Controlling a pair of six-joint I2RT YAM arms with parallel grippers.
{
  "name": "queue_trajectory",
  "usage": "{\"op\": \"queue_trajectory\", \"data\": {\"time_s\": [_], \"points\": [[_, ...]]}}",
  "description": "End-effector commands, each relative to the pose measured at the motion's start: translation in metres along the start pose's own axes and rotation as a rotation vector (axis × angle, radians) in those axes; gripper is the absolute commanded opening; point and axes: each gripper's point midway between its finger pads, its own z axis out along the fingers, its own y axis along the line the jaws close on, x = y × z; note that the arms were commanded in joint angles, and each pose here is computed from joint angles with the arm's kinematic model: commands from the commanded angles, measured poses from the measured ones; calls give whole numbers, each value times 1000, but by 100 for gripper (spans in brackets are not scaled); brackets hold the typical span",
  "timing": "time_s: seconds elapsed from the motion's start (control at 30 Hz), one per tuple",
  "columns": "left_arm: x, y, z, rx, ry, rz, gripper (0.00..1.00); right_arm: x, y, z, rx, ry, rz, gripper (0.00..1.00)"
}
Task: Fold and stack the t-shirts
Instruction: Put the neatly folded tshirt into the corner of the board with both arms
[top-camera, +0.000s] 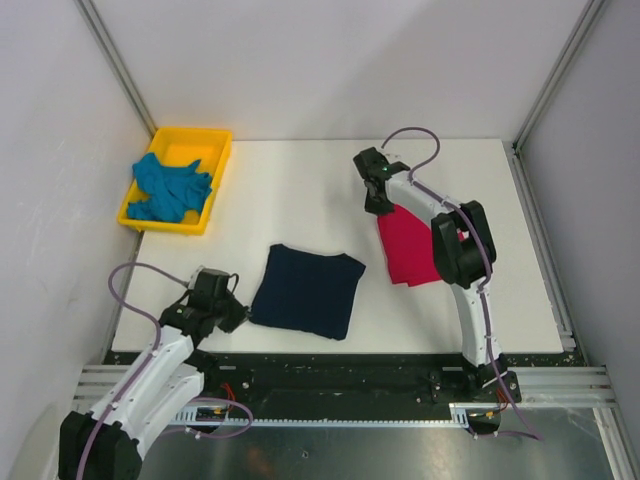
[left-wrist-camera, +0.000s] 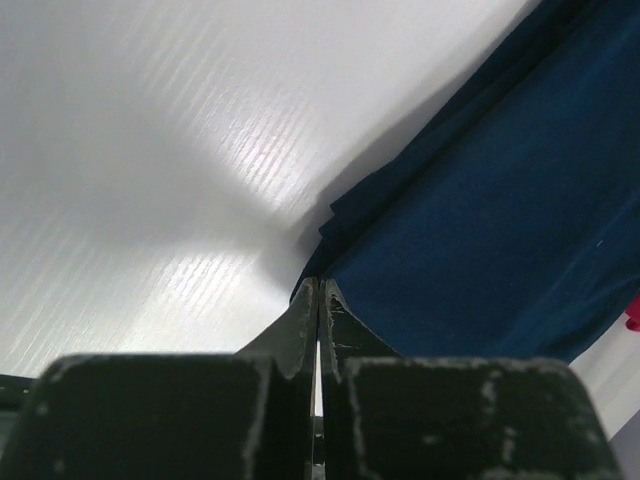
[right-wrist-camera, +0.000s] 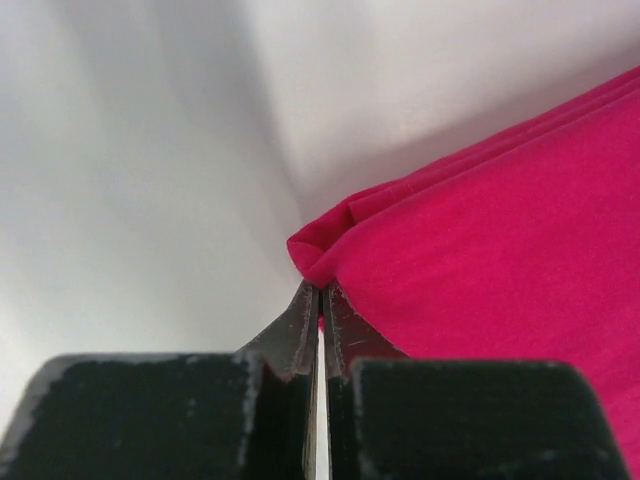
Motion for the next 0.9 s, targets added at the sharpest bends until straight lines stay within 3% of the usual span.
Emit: {"op": "queue_trajectory", "data": {"time_s": [0.0,0.07,0.23,0.33,0.5,0.87], "points": [[10,19,0,-63,28,-45,0,-4,33,-6,-86,15,21,0],[15,21,0,-64,41,-45,0,-2,40,-6,-118,25,20,6],[17,22,0,-76,52,-40,0,-16,50,-34,-219,-9,15,45],[16,22,0,-87,48,-37,0,-25,51,-64,-304,-34,28,59],[10,17,-3,-84,34,-34,0,-8,37,-100,-418,-26,76,64],[4,12,-3,-99,25,-22,0,88,37,-111,-561,88,54,65]]}}
